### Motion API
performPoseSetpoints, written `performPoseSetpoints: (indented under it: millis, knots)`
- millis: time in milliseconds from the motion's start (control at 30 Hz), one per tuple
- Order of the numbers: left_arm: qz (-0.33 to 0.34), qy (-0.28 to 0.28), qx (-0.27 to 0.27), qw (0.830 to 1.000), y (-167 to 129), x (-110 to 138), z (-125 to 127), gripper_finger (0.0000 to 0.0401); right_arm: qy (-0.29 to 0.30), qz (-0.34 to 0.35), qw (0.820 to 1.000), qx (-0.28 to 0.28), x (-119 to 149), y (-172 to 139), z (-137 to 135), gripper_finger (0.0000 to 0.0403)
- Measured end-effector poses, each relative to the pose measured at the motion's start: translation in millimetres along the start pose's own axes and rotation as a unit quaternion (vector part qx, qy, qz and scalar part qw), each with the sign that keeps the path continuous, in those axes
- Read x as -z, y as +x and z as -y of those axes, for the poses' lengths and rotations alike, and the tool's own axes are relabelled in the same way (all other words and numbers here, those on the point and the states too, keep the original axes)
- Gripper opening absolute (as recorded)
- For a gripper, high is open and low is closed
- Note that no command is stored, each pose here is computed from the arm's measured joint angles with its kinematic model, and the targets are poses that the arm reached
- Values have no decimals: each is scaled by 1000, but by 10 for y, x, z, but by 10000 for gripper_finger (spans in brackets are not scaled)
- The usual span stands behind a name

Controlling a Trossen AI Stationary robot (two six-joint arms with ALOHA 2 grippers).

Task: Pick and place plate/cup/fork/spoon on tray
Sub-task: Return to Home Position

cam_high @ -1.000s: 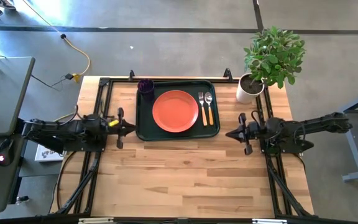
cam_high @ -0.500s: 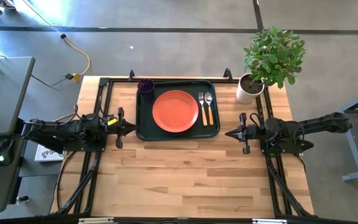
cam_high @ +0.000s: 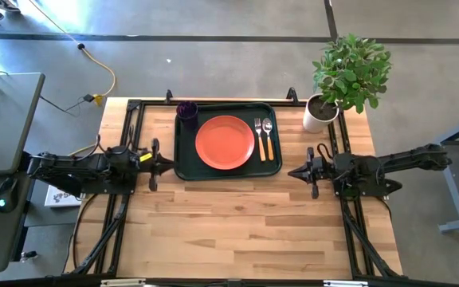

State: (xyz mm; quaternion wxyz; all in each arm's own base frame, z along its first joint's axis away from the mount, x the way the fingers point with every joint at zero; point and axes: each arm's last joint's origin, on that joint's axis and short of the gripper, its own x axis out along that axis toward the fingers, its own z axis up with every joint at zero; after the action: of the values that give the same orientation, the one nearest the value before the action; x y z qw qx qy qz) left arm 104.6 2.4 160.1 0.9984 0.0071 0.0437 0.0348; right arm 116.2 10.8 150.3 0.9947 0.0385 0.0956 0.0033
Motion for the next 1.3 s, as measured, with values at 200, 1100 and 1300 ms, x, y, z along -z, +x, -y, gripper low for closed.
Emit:
performPoseSetpoints:
  millis: [200, 1100, 1300]
  knots:
    - [1, 60, -5, 998, 0, -2, -3, 0, 3, 0, 1000, 0, 1, 0, 0, 0]
    - [-4, 62, -5, 998, 0, 7, -3, 0, 3, -1, 1000, 0, 2, 0, 0, 0]
    - [-4, 61, -5, 998, 0, 7, -3, 0, 3, -1, 1000, 0, 2, 0, 0, 0]
